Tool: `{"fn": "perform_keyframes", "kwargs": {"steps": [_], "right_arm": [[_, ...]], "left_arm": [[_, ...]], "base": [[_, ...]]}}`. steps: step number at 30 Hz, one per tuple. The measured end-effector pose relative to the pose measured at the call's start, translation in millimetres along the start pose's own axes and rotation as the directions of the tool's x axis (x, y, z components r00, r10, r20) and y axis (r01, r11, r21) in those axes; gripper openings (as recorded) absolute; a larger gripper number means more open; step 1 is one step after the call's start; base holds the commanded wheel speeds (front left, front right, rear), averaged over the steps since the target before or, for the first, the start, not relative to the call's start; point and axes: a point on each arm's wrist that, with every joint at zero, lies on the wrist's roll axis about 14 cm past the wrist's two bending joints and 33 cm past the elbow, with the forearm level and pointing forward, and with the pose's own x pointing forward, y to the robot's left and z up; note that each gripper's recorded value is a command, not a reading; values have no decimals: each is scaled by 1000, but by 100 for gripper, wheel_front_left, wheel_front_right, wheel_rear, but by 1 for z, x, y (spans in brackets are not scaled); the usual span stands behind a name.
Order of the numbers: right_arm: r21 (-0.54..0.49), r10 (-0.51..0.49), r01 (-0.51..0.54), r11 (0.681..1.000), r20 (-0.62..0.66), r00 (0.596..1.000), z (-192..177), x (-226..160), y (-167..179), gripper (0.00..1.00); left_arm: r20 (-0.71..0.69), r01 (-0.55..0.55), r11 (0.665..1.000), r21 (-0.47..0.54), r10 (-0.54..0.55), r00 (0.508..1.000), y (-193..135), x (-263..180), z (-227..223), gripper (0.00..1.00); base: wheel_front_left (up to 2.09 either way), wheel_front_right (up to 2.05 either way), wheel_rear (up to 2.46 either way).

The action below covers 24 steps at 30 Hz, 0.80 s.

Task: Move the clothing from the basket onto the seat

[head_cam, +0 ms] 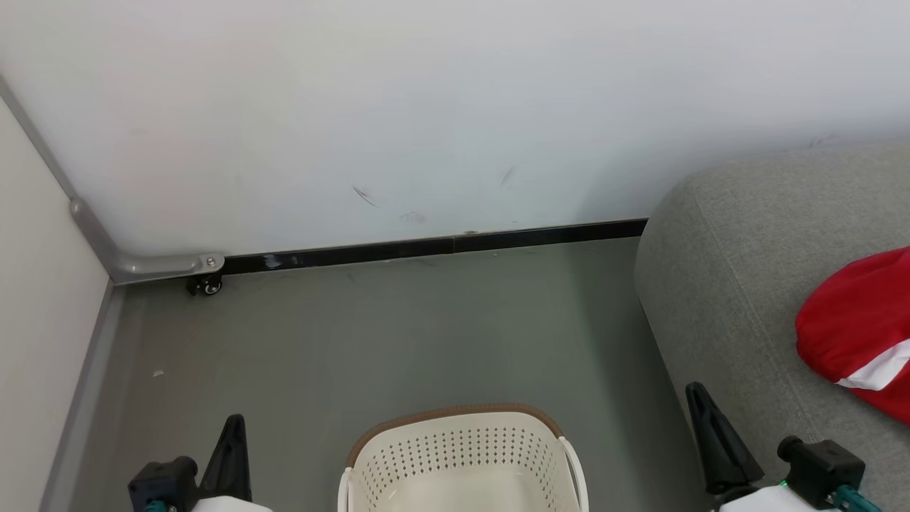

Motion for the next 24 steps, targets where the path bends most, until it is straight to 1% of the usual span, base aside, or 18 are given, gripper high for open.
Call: {"fn": "perform_keyframes", "kwargs": {"steps": [5, 10, 14, 16, 24], "right_arm": [[85, -12, 11, 996, 13, 1000, 3, 1, -1, 0], [187, -34, 31, 982, 9, 999, 3, 2, -5, 0], [239, -47, 45, 970, 6, 999, 3, 3, -9, 0], [252, -50, 48, 967, 3, 999, 3, 3, -9, 0], [361, -72, 69, 930, -7, 997, 2, 6, -15, 0]], "left_arm": [[-40, -18, 995, -96, 15, 999, 2, 1, -5, 0], [-66, -27, 984, -174, 16, 998, 4, 1, -8, 0], [-90, -36, 971, -235, 15, 996, 4, 2, -11, 0], [-95, -36, 968, -247, 13, 995, 4, 3, -12, 0], [-126, -54, 927, -370, 8, 992, 4, 5, -14, 0]], "base": [[0, 0, 0], [0, 0, 0], [0, 0, 0], [0, 0, 0], [0, 0, 0]]}}
